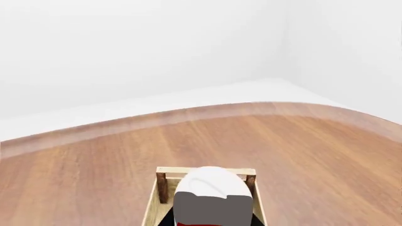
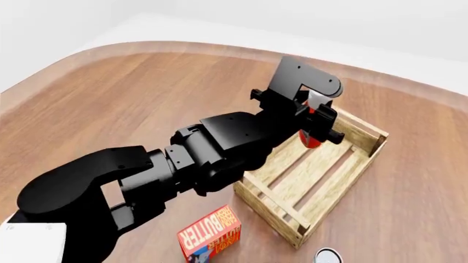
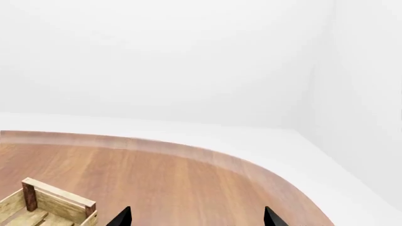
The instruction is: Pick up the ketchup, and put it in the wooden tray.
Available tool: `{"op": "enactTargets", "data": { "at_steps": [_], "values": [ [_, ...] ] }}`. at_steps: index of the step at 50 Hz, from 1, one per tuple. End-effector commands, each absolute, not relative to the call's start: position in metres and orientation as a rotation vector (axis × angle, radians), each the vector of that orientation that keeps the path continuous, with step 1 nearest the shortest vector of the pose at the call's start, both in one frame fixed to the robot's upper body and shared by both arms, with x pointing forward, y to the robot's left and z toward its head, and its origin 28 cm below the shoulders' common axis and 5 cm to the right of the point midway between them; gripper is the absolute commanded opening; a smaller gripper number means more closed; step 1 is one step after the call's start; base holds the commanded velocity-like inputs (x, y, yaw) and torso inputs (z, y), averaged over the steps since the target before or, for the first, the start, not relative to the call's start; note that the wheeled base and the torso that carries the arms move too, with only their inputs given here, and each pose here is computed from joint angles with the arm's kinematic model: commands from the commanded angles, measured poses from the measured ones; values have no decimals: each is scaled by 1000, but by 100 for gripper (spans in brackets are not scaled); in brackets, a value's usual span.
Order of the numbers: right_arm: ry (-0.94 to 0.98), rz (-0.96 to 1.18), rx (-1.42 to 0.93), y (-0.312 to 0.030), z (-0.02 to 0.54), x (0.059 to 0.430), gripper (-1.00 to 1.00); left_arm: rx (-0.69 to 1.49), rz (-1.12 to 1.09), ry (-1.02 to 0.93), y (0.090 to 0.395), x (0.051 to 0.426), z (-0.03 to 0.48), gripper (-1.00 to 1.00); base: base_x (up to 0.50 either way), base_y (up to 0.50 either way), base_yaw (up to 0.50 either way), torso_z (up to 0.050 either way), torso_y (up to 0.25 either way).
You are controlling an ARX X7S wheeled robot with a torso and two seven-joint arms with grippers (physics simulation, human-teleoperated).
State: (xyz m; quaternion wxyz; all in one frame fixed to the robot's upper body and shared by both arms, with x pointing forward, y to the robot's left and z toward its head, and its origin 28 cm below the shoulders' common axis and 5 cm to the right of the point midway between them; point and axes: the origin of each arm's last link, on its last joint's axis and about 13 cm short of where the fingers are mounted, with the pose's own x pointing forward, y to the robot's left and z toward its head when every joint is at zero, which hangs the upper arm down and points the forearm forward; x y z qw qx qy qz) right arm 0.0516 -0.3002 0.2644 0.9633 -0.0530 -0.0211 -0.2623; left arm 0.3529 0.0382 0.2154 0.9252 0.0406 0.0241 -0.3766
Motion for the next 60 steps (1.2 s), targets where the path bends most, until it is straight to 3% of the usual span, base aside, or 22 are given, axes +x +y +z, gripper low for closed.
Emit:
{"op": "enactTargets", "data": {
  "at_steps": [1, 25, 60],
  "values": [
    [-43, -540, -109, -305, 266, 52, 100, 58, -780, 40, 35, 350, 221, -100, 0, 0, 0, 0, -102],
    [-42, -575, -102, -317, 272, 36, 100, 65, -803, 16, 27, 340, 226, -100, -1, 0, 0, 0, -119],
    [-38, -608, -94, -350, 245, 66, 100, 103, -787, -38, 28, 343, 238, -100, 0, 0, 0, 0, -145]
  ]
}}
